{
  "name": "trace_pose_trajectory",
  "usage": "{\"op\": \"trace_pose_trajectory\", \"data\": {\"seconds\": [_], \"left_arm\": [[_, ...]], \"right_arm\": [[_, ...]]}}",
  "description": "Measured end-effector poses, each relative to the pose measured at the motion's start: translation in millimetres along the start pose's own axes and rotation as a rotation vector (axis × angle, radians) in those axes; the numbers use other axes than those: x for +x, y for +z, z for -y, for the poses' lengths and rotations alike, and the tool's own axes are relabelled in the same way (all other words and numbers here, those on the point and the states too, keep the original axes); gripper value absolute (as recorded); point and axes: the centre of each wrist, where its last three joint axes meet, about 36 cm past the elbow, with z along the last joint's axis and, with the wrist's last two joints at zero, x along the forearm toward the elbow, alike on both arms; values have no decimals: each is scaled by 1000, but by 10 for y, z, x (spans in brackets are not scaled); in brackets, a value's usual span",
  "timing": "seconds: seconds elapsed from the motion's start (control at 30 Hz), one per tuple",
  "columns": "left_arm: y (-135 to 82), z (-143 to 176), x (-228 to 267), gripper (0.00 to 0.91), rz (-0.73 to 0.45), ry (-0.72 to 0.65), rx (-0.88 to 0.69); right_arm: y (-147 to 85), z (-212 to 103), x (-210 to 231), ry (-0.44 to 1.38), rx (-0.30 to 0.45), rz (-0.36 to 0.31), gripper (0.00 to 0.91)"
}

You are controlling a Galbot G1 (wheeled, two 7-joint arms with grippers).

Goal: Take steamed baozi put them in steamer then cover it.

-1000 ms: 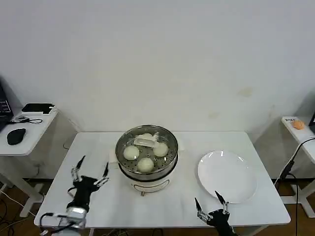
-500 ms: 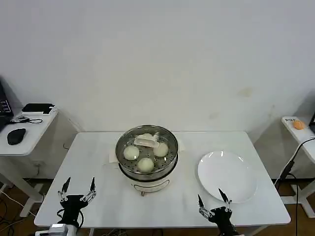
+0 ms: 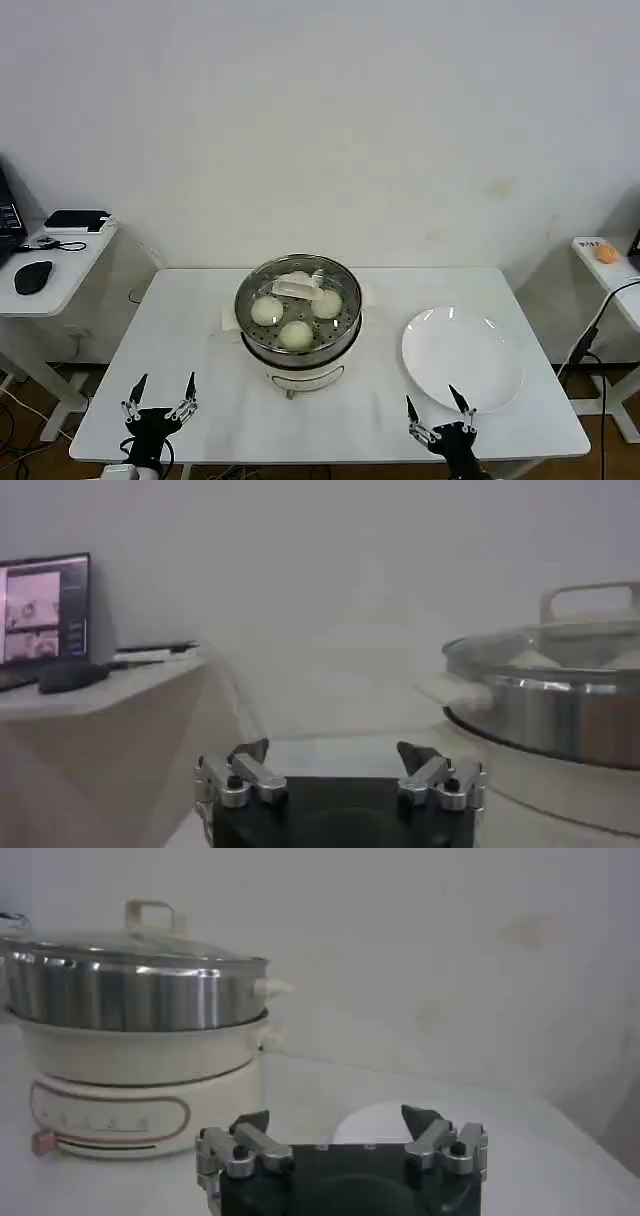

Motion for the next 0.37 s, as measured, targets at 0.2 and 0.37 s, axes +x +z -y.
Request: {"op": "trace_pose_trajectory", "data": {"seconds": [0.2,0.37], "left_arm": [[41,38,18,907,-18,4,5],[61,44,44,907,-33,10,5]], "right_arm": [[-17,-18,9,-1,-13,-4,907],[-20,-28,18,-10,-18,-7,907]]}}
